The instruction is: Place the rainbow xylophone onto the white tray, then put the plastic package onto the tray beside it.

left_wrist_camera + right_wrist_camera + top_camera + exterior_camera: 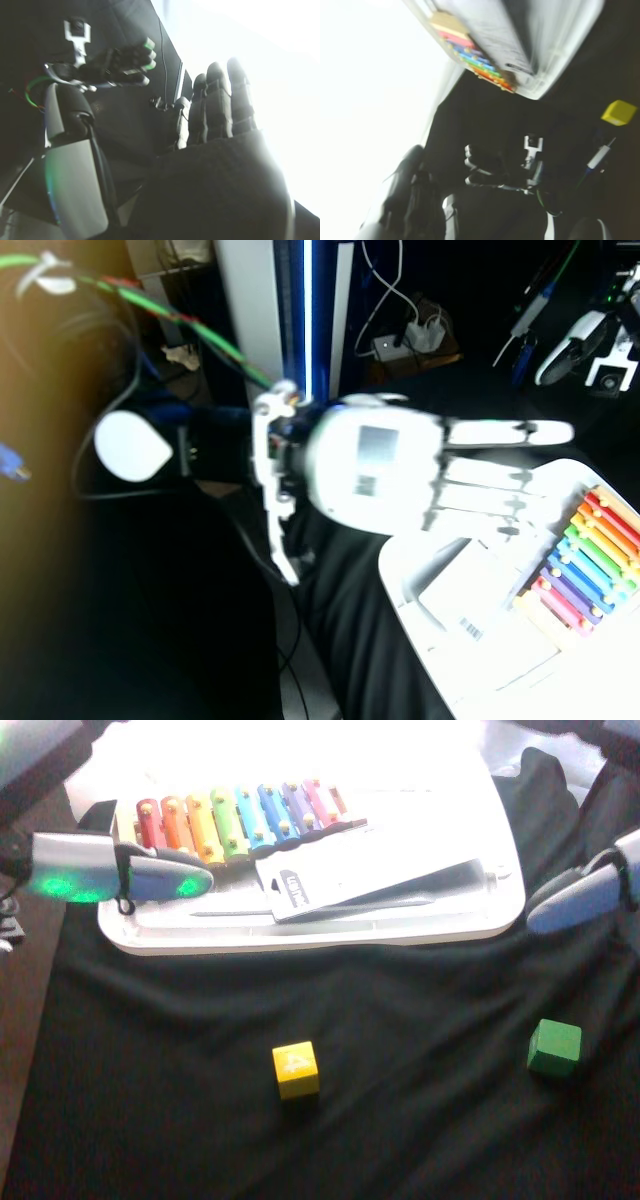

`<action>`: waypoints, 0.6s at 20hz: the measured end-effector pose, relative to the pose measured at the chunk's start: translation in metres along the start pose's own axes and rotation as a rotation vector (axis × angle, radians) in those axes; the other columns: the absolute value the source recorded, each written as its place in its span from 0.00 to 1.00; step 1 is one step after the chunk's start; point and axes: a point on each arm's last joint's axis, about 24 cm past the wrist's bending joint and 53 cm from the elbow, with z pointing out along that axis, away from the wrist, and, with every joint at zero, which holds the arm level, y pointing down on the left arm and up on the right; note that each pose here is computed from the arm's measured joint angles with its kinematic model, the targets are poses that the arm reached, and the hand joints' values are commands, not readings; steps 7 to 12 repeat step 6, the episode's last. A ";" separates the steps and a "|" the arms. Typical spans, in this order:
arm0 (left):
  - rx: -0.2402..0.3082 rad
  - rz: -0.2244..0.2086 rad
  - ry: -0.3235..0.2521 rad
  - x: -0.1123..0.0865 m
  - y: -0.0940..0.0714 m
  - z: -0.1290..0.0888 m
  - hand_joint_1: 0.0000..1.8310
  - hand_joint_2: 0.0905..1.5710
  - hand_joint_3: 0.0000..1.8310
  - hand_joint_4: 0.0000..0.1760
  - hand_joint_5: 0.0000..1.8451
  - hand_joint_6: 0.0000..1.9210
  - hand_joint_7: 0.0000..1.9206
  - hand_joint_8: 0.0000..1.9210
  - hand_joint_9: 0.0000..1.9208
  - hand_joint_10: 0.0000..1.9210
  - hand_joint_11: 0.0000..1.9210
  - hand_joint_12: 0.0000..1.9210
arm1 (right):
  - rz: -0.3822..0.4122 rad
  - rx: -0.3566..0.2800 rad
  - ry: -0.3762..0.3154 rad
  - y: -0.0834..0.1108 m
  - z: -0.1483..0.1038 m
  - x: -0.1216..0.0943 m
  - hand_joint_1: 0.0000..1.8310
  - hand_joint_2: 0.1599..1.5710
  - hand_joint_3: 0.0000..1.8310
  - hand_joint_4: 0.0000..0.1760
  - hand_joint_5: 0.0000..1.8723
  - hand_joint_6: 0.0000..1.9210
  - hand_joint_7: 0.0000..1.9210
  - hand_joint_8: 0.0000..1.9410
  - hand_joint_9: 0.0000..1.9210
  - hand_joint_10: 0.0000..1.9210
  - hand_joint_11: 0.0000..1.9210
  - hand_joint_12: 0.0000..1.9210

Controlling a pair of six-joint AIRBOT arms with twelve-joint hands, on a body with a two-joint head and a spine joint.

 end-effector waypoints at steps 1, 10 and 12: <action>0.030 0.011 -0.027 -0.009 -0.010 -0.002 0.50 0.54 0.00 0.96 0.00 0.00 0.07 0.00 0.05 0.00 0.00 0.11 | 0.002 -0.037 -0.028 0.012 -0.003 -0.008 0.41 0.36 0.00 0.98 0.00 0.00 0.00 0.00 0.00 0.00 0.00 0.09; 0.063 0.046 -0.112 -0.027 -0.025 -0.019 0.45 0.52 0.00 1.00 0.00 0.00 0.07 0.00 0.05 0.00 0.00 0.12 | -0.011 -0.118 -0.057 0.033 -0.015 0.001 0.41 0.42 0.01 0.66 0.00 0.00 0.00 0.00 0.00 0.00 0.02 0.02; 0.063 0.046 -0.112 -0.027 -0.025 -0.019 0.45 0.52 0.00 1.00 0.00 0.00 0.07 0.00 0.05 0.00 0.00 0.12 | -0.011 -0.118 -0.057 0.033 -0.015 0.001 0.41 0.42 0.01 0.66 0.00 0.00 0.00 0.00 0.00 0.00 0.02 0.02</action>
